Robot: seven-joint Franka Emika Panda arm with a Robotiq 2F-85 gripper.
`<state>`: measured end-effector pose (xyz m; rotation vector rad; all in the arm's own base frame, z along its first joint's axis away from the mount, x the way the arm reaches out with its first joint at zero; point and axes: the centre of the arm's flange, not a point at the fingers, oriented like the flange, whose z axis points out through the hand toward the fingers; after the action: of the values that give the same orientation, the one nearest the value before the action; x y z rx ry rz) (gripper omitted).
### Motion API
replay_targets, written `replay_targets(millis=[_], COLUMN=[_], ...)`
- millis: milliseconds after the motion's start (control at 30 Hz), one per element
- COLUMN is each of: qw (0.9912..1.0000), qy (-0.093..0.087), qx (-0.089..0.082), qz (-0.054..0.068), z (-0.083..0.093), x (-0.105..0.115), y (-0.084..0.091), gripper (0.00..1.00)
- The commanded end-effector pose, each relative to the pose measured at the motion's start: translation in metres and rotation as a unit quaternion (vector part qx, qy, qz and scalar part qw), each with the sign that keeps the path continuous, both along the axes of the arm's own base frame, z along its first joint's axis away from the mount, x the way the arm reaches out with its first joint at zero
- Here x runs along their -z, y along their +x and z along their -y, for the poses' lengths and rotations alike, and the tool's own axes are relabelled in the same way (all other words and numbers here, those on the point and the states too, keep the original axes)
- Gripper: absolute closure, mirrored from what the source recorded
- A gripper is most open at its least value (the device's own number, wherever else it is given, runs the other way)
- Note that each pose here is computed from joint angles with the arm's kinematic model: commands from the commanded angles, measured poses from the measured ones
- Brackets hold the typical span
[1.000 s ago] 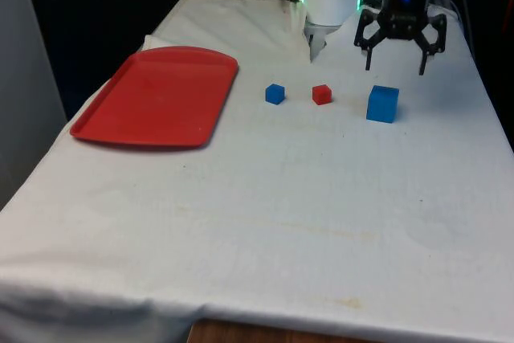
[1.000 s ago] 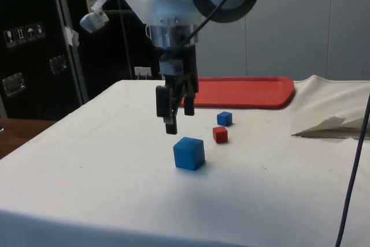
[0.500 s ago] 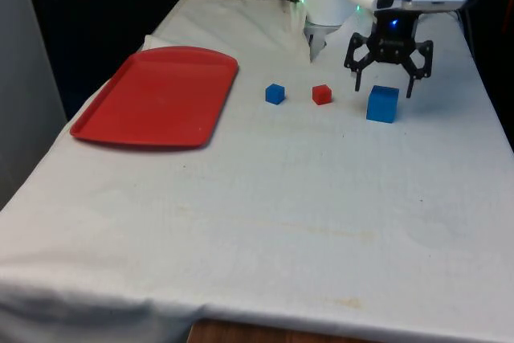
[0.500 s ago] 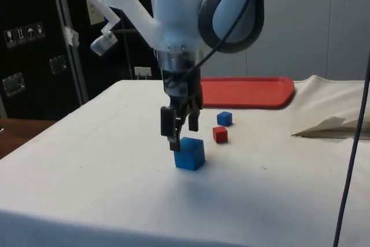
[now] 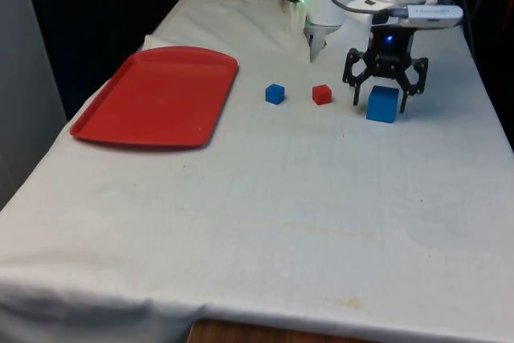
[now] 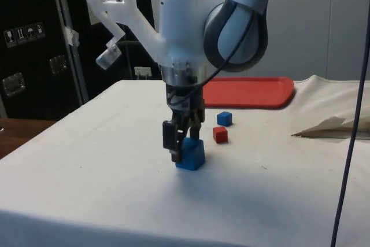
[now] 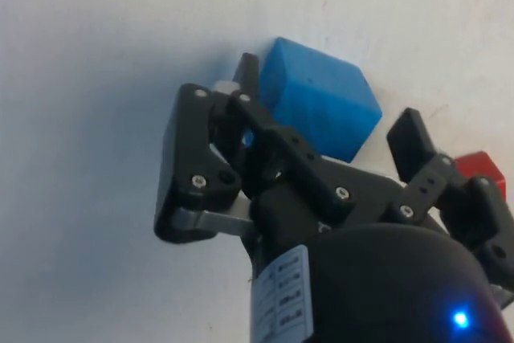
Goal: Pick up the largest block and place it onto the tray.
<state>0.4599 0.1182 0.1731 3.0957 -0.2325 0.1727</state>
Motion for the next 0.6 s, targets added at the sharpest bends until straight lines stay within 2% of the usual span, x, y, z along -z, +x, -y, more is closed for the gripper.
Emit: replay_targets(millis=[0, 67, 100, 133, 167, 233, 400, 567], qw=[0.99998, 0.99998, 0.99997, 0.99999, 0.99997, 0.99996, 0.99998, 0.99992], qy=[0.001, 0.001, 0.001, 0.000, 0.001, 0.001, 0.000, 0.001], qx=[0.003, 0.005, 0.005, 0.003, 0.005, 0.006, 0.004, 0.010], qz=[0.004, 0.005, 0.006, 0.002, 0.006, 0.006, 0.004, 0.007], z=[-0.0003, -0.0002, -0.0006, 0.0003, -0.0006, -0.0005, 0.0001, 0.0005], x=[0.0017, 0.0033, 0.0043, 0.0039, 0.0046, 0.0049, 0.0034, 0.0007], y=[0.0003, 0.0005, 0.0003, 0.0000, 0.0002, 0.0003, 0.0006, 0.0023], gripper=[0.21, 0.44, 0.68, 0.78, 0.78, 0.99, 1.00, 1.00])
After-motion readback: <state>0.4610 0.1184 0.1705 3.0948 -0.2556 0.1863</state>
